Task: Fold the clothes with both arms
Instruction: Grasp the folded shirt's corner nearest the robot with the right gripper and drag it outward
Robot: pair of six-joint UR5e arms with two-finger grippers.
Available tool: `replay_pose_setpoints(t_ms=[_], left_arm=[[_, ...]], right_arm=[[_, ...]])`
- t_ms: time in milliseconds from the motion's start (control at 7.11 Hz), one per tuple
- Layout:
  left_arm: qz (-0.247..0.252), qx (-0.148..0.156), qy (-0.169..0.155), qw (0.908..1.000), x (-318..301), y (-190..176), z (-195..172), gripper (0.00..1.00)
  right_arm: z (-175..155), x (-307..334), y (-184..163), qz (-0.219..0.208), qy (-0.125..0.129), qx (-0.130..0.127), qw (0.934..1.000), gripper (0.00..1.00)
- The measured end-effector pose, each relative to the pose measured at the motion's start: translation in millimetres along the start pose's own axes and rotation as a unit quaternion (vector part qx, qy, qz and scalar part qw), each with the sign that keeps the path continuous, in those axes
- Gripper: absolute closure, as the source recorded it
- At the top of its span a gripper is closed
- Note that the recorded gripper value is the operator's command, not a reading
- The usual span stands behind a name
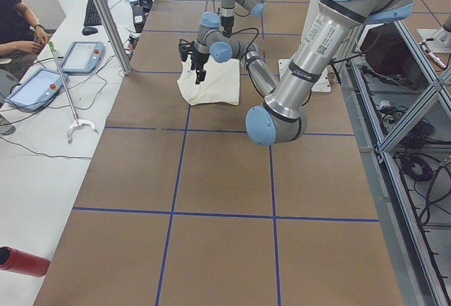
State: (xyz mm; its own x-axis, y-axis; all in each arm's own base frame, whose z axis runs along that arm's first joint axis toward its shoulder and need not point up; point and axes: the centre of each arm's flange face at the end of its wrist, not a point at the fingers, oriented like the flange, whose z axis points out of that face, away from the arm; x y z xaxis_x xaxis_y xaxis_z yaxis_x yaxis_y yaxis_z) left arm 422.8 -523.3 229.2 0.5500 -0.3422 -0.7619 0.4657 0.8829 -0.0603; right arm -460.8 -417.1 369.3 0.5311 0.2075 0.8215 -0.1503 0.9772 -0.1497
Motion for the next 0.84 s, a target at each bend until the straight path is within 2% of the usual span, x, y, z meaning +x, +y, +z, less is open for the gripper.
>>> replay_pose_setpoints(t_ms=[141, 281, 422, 562, 703, 844], left_arm=[[-0.003, -0.001, 0.003, 1.0, 1, 1, -4, 0.0], [-0.006, -0.003, 0.005, 1.0, 2, 4, -6, 0.0], [-0.007, -0.005, 0.006, 0.9999, 3, 6, -6, 0.0], [-0.007, -0.006, 0.006, 0.9999, 3, 7, -6, 0.0], [-0.007, -0.007, 0.006, 0.9999, 3, 8, -5, 0.0], [-0.007, -0.007, 0.005, 0.9999, 2, 8, -5, 0.0]], right_arm=[[7, 8, 14, -0.004, 0.007, -0.002, 1.0, 0.02], [9, 14, 19, -0.005, 0.012, -0.004, 0.9999, 0.15], [10, 16, 21, -0.005, 0.014, -0.004, 0.9999, 0.54], [9, 17, 22, -0.005, 0.013, -0.004, 0.9999, 0.87], [9, 18, 23, -0.005, 0.014, -0.005, 0.9999, 1.0], [9, 21, 24, -0.005, 0.015, -0.006, 0.9999, 1.0]])
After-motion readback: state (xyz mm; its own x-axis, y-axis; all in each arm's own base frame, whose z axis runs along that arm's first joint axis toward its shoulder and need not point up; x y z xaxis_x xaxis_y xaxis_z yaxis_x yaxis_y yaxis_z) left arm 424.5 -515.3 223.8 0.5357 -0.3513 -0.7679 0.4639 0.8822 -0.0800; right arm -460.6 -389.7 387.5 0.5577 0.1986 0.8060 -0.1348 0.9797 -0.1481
